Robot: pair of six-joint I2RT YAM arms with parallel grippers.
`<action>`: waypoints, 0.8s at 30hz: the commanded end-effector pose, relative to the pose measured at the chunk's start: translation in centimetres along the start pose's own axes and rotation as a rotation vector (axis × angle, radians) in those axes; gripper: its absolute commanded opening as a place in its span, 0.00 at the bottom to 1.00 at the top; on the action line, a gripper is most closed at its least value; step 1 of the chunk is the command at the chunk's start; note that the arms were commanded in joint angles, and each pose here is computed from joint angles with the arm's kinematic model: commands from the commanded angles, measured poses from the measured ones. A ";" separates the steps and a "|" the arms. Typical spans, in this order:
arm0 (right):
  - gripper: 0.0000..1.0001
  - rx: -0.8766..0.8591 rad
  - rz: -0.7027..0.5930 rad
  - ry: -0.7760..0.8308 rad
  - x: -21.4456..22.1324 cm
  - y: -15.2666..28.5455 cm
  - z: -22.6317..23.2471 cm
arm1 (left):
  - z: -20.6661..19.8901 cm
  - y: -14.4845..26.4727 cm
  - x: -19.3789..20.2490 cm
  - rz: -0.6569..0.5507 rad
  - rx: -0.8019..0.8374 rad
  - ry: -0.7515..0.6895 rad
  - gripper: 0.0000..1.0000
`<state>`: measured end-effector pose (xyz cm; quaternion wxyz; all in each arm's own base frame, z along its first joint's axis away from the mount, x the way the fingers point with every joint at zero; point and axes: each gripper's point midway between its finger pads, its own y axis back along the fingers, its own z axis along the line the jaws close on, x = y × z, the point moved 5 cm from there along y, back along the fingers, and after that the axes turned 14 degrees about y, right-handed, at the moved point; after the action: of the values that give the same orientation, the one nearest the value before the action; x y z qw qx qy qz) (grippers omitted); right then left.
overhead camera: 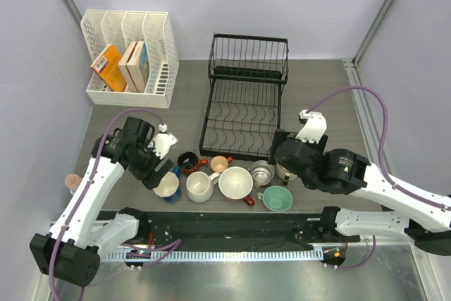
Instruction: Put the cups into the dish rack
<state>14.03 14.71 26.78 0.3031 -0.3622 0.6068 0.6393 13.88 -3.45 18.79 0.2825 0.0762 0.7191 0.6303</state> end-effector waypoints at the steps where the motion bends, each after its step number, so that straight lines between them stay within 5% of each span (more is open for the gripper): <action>1: 0.96 0.012 -0.028 -0.031 -0.6 -0.2 0.4 | 0.0 -0.3 -0.3 -0.028 0.003 -0.040 0.80; 13: 0.96 0.001 -0.032 -0.043 -0.7 -0.2 0.6 | -0.6 -2.6 -2.5 -0.002 0.054 -0.060 0.77; 22: 0.95 0.010 -0.036 -0.049 -0.5 -0.1 0.1 | -0.2 -4.8 -2.7 0.023 0.058 -0.084 0.61; 24: 0.94 0.012 -0.036 -0.048 -0.4 -0.2 0.0 | -0.1 -5.4 -2.6 0.033 0.060 -0.087 0.51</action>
<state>14.12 14.96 26.45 0.3029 -0.3584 0.6096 0.6389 16.57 -5.46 15.22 0.2800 0.1208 0.7247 0.6179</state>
